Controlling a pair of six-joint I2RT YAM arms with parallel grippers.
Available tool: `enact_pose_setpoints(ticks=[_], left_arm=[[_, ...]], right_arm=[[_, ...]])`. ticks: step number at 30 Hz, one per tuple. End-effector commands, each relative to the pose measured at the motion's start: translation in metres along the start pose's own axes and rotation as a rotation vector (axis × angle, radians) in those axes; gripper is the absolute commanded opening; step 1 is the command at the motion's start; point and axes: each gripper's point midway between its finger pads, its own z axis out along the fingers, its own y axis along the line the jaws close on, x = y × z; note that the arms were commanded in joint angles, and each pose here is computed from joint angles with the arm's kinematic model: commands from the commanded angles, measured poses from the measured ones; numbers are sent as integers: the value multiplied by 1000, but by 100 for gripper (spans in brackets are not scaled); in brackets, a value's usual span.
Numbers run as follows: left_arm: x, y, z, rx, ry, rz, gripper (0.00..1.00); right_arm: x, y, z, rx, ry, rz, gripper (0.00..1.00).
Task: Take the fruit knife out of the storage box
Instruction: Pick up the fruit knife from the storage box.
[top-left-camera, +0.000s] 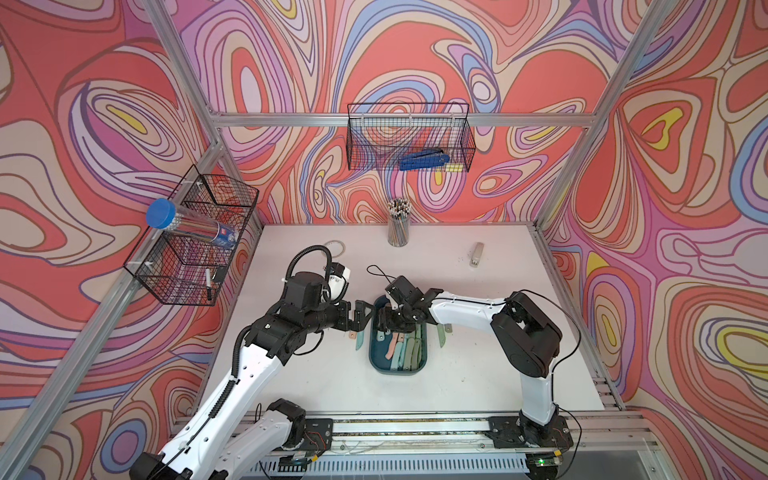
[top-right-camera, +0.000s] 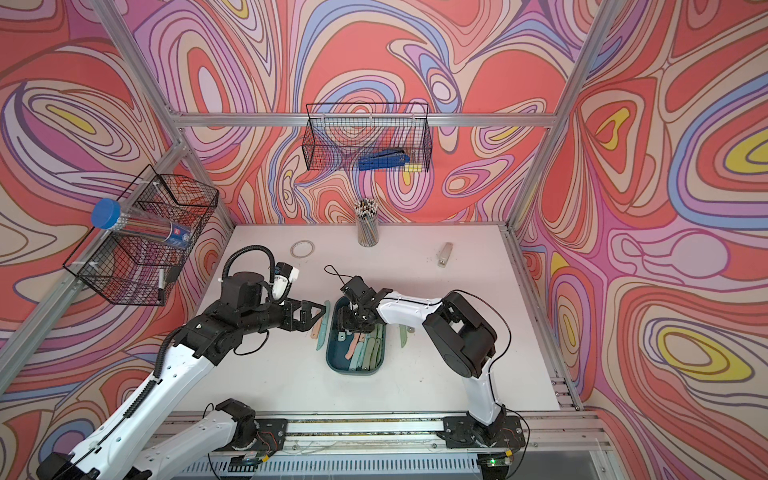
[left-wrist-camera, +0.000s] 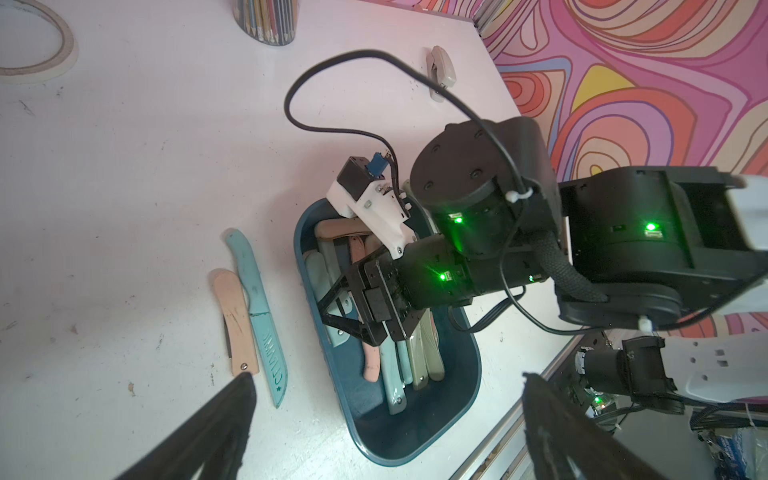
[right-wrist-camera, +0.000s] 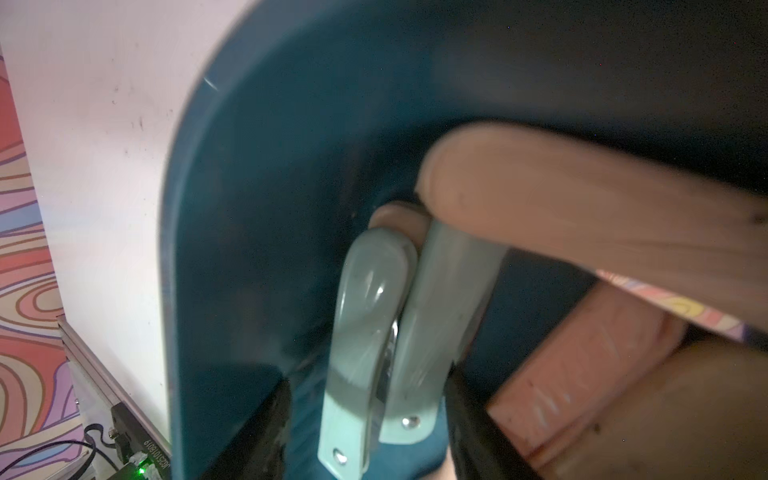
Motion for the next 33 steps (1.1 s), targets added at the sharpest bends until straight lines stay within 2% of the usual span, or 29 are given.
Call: enact_pose_setpoints(ticks=[1,9,13,25,29,33], left_arm=[[3,-2,-2,11,0,23,100],[4,-1,-1,9,2,18,100],[3,-1,0,12,0,17,100],[2,0,0,7,-5,15,100],[2,0,1,5,-2,13,100],[2,1,1,2,-3,13,100]], right_arm=[[-4,4,8,-12,-4,4,59],[-3,-1,2,9,-17,3,44],[-3,-2,-3,19,-28,0,30],[-5,-3,-16,31,-61,-8,17],[-5,-1,-22,26,-71,-11,8],[-5,1,-32,26,-81,-12,7]])
